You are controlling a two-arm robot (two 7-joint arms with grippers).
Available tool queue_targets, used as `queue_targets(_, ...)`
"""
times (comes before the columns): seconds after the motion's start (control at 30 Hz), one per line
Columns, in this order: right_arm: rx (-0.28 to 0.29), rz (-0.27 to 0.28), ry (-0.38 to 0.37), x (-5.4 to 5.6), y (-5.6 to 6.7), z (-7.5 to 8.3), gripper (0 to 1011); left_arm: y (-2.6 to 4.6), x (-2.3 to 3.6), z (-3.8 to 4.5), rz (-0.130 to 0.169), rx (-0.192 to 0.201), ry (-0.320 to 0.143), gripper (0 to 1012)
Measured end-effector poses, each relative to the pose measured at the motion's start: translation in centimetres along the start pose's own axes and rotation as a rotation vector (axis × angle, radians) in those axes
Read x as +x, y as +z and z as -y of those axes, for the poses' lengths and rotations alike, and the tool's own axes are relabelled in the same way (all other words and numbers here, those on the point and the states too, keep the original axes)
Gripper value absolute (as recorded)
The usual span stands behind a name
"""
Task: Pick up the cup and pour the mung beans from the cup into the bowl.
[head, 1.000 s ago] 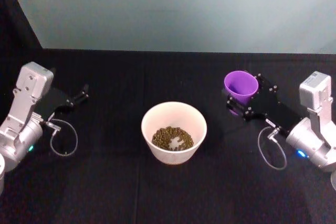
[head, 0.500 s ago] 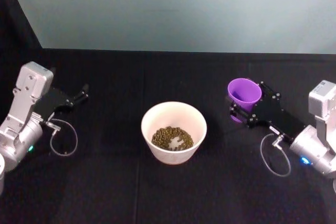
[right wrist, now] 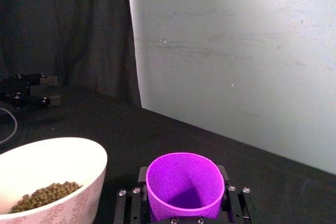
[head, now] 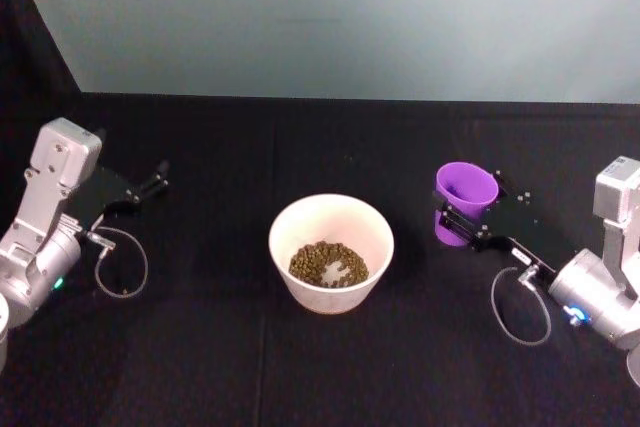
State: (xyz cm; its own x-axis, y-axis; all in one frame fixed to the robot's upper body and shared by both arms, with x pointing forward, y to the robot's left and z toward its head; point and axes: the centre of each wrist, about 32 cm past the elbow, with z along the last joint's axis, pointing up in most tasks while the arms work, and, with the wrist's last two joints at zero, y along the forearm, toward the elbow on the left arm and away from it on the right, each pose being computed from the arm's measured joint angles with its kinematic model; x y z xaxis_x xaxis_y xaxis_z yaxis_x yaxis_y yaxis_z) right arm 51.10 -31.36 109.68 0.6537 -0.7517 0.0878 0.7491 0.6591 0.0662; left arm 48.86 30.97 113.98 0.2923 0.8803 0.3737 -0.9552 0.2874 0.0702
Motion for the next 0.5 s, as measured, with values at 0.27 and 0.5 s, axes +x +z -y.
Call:
queue_targets(0.27, -0.011, -0.031, 0.006, -0.2, -0.9, 0.0, 749, 0.00, 0.00, 0.00, 0.000, 0.000, 0.000, 1000)
queue_targets(0.5, -0.016, -0.032, 0.011, -0.2, -1.1, 0.0, 749, 0.00, 0.00, 0.00, 0.000, 0.000, 0.000, 1000)
